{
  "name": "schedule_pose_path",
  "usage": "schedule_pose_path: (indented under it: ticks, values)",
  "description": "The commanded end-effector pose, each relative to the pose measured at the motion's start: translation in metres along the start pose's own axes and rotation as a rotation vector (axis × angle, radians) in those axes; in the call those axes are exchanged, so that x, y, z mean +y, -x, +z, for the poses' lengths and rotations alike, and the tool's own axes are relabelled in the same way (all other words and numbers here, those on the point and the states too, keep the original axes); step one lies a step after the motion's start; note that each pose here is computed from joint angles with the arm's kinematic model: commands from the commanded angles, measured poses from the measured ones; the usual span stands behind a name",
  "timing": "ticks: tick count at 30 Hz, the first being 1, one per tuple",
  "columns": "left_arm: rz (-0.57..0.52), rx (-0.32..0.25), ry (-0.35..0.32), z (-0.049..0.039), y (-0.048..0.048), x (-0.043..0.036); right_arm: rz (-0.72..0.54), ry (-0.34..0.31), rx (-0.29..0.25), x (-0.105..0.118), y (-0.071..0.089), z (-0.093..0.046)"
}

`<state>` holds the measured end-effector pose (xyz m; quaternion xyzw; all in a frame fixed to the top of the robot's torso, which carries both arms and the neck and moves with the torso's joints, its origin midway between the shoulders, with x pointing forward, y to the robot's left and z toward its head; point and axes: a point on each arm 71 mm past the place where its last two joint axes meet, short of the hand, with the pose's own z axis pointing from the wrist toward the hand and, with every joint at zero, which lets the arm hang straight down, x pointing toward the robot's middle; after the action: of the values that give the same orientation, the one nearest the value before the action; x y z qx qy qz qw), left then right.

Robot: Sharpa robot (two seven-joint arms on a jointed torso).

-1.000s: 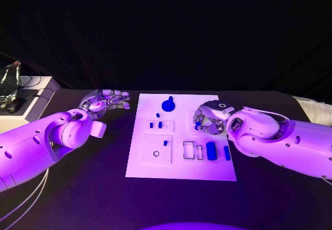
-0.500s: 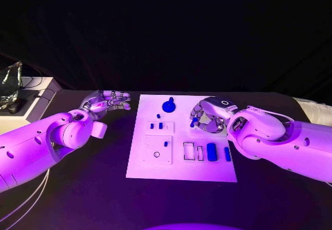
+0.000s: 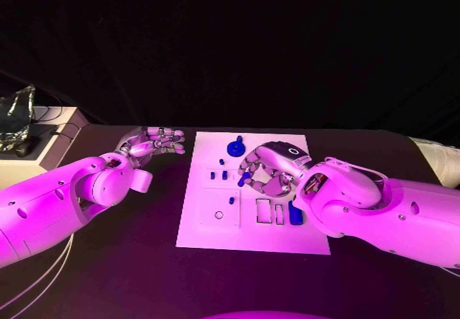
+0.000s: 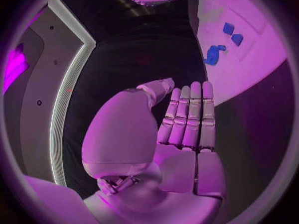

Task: Assemble the parts on the task board

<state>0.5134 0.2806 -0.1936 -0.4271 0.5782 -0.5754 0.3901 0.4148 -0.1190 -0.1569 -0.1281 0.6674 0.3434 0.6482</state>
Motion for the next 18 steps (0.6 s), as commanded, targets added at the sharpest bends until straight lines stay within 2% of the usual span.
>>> schedule_pose_path:
  ticks: [1,8,13,18]
  values:
    - [-0.012,0.02,-0.008,0.0009,-0.0036,-0.0005,-0.045,0.09,-0.023,0.015,-0.008,0.001]
    - [-0.016,0.028,-0.009,0.0021,-0.0067,-0.0002,-0.085,0.177,0.009,0.036,-0.037,0.003]
    - [-0.017,0.03,-0.009,0.0024,-0.0076,-0.0001,-0.093,0.203,0.035,0.043,-0.053,0.003]
    - [-0.018,0.032,-0.009,0.0027,-0.0085,-0.0001,-0.109,0.21,0.051,0.045,-0.062,0.005]
